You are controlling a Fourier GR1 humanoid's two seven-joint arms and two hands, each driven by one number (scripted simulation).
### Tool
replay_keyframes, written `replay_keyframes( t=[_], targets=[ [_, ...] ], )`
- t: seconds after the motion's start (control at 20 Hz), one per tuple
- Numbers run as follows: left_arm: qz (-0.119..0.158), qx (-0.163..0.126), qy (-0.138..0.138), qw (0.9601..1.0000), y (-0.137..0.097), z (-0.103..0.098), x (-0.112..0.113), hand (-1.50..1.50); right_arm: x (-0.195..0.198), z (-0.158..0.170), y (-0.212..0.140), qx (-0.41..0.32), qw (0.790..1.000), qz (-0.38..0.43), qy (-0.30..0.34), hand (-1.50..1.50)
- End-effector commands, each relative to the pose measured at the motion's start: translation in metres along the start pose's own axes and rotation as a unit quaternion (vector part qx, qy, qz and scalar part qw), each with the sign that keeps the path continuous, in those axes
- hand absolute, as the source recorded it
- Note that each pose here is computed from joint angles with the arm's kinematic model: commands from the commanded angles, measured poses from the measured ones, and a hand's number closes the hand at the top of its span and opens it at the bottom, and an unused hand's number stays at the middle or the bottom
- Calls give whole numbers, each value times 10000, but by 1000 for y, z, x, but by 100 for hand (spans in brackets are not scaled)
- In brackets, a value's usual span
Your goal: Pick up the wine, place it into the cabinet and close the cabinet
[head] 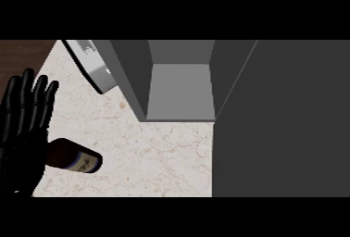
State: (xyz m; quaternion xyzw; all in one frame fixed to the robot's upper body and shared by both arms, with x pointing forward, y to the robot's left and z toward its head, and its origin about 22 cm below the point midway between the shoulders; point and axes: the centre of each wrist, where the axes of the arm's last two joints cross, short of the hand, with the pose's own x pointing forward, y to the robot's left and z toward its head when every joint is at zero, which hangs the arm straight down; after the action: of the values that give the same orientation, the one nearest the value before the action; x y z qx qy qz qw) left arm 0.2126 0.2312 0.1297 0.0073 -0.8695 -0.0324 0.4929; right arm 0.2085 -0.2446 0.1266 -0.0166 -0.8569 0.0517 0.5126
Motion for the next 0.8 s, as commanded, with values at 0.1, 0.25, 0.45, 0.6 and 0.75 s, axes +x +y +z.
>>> replay_keyframes(
  t=[0.1,0.25,0.45,0.6,0.75],
  targets=[
    [593,-1187,-447,9902,26,9,9,-150,11,22,5,-108,9999,51,-62,-150],
    [1180,-2385,-735,9611,27,19,27,-150,15,27,7,-156,9999,8,-3,-150],
    [2496,-2624,397,9313,22,40,10,-150,21,29,23,1065,9915,-682,316,-150],
    [2667,-2774,515,9216,41,45,37,-150,33,37,12,1032,9908,-798,353,-150],
    [2718,-2733,472,9215,48,57,63,-150,44,34,23,1077,9906,-746,388,-150]
  ],
)
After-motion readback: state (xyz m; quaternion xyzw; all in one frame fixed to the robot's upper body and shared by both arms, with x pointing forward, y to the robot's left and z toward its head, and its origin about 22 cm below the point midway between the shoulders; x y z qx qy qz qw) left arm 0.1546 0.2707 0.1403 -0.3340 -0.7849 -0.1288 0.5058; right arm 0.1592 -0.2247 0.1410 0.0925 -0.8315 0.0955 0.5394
